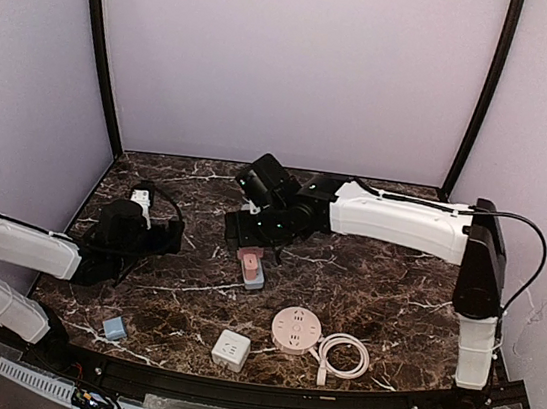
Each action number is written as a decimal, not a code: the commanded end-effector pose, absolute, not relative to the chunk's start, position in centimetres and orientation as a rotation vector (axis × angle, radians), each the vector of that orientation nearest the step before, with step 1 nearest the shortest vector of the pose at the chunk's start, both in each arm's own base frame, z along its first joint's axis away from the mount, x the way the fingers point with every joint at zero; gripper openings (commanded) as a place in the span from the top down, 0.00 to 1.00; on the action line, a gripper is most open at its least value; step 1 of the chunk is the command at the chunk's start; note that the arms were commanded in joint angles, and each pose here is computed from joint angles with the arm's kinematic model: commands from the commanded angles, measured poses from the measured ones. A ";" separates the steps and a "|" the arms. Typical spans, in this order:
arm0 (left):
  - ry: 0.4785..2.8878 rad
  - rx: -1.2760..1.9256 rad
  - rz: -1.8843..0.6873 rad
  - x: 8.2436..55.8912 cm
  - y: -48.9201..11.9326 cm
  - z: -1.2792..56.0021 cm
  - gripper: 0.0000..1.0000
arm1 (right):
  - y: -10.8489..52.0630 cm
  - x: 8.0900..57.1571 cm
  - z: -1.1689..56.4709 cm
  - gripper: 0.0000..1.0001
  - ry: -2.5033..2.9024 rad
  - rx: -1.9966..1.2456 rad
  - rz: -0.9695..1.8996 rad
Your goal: Insert the plug
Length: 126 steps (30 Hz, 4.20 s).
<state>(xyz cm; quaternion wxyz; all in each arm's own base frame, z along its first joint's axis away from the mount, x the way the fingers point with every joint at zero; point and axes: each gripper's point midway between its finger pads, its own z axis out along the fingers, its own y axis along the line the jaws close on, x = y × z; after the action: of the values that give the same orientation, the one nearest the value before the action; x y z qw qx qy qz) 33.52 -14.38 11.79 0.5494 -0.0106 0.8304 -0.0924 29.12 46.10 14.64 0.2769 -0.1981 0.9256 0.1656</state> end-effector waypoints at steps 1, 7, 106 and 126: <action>2.008 -0.060 -0.267 33.6 -14.9 11.8 0.01 | 45.0 29.2 18.5 0.14 2.372 -0.497 0.521; 2.034 -0.066 -0.256 32.7 -17.1 12.1 0.01 | 39.9 28.5 18.7 0.13 2.323 -0.432 0.446; 2.754 0.985 -0.433 11.2 -32.1 9.2 0.01 | 28.4 17.0 11.4 0.01 2.414 -0.788 0.392; 2.978 0.924 -0.248 9.4 -33.6 5.5 0.04 | 25.0 17.2 15.9 0.01 2.335 -0.592 0.430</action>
<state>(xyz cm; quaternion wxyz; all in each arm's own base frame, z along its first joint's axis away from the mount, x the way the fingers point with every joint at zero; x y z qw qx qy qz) 9.65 -33.06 5.78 0.0138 0.2932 0.9523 -0.0834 17.21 25.85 16.80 0.3422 -0.2371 0.8908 0.1820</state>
